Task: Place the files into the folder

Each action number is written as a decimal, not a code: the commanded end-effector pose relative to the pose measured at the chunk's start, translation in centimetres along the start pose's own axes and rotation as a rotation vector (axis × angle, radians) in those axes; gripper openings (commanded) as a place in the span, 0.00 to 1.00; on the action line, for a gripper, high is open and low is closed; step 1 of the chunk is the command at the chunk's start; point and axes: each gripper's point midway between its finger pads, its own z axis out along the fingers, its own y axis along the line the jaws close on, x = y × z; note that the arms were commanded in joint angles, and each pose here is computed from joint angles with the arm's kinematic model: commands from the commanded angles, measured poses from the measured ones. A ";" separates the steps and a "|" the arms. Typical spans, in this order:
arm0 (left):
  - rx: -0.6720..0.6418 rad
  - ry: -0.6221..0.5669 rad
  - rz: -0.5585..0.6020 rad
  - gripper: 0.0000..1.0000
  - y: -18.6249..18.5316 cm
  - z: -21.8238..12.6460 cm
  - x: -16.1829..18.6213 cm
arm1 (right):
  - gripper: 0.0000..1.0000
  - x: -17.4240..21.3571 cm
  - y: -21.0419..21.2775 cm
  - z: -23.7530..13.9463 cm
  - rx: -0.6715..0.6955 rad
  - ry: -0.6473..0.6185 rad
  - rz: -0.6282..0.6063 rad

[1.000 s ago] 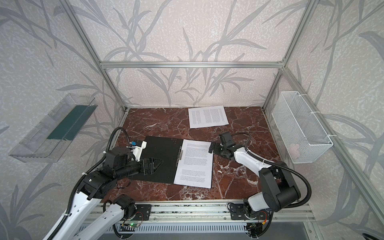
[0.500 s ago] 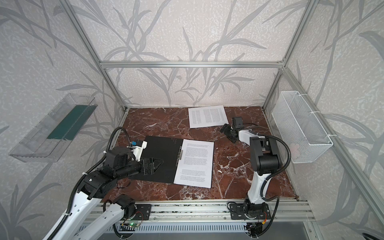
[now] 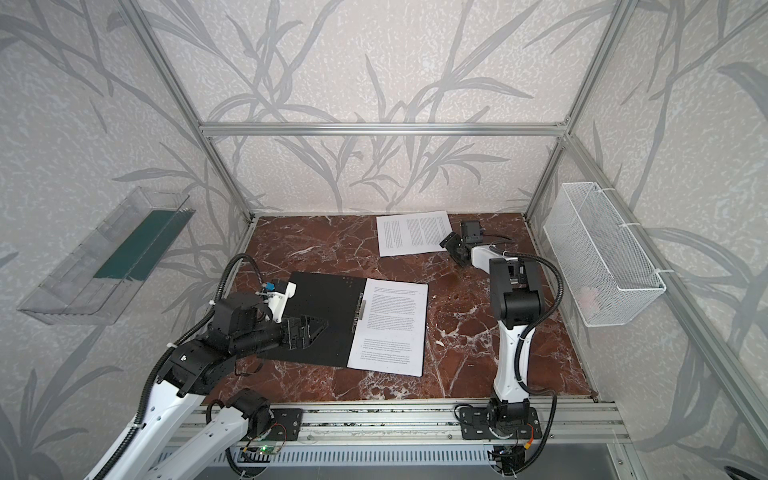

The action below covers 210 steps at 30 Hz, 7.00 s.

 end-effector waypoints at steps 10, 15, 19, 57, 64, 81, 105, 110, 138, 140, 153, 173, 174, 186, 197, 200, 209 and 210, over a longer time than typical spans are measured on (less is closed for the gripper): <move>0.005 0.008 0.008 0.99 0.1 0.4 0.2 | 0.67 -0.3 -1.1 4.1 -0.070 -0.033 0.101; 0.004 0.014 0.006 0.99 0.2 0.5 0.3 | 0.61 -1.2 0.6 4.0 -0.196 -0.090 0.093; 0.004 0.015 0.005 0.99 0.2 0.6 0.3 | 0.59 -2.2 2.3 3.9 -0.299 -0.109 0.087; -0.005 0.026 -0.002 0.99 0.4 0.9 0.3 | 0.03 -2.8 2.5 3.4 -0.263 -0.091 0.030; -0.007 0.029 -0.005 0.99 0.5 0.9 0.3 | 0.00 -2.4 8.8 -3.5 -0.317 -0.111 -0.173; -0.042 -0.019 -0.015 0.99 1.1 0.3 -0.1 | 0.00 13.8 26.0 -23.8 -0.528 -0.034 -0.769; -0.173 -0.232 -0.042 0.99 3.5 -3.2 -2.2 | 0.00 26.5 27.3 -36.8 -0.885 0.298 -0.748; -0.155 -0.192 -0.045 0.99 3.3 -2.5 -1.9 | 0.00 25.3 22.1 -31.2 -0.747 0.387 -0.641; -0.102 -0.036 -0.343 0.99 6.9 7.3 3.3 | 0.00 26.8 14.5 -14.1 -0.491 0.669 -0.663; -0.102 -0.023 -0.355 0.99 7.3 7.8 3.9 | 0.00 27.0 14.8 -13.7 -0.495 0.680 -0.663; -0.169 0.022 -0.393 0.99 9.9 10.1 6.0 | 0.53 26.9 15.2 -13.0 -0.460 0.668 -0.673; -0.204 0.052 -0.401 0.99 11.2 10.9 7.7 | 0.88 29.9 7.0 -18.4 -0.341 0.493 -0.682; -0.202 0.049 -0.400 0.99 11.2 10.8 7.6 | 0.87 30.6 6.9 -18.6 -0.349 0.504 -0.682; -0.205 0.047 -0.394 0.99 11.3 10.9 7.6 | 0.74 36.1 5.8 -17.1 -0.388 0.537 -0.534; -0.198 0.052 -0.392 0.99 11.1 11.1 7.6 | 0.61 37.6 4.8 -15.6 -0.374 0.524 -0.431; -0.198 0.054 -0.393 0.99 11.2 11.1 7.7 | 0.59 37.9 5.2 -15.6 -0.399 0.528 -0.418; -0.196 0.054 -0.393 0.99 11.1 11.1 7.7 | 0.46 38.7 5.3 -15.3 -0.446 0.510 -0.370; -0.195 0.053 -0.392 0.99 11.1 11.1 7.6 | 0.46 38.7 5.2 -15.1 -0.441 0.508 -0.363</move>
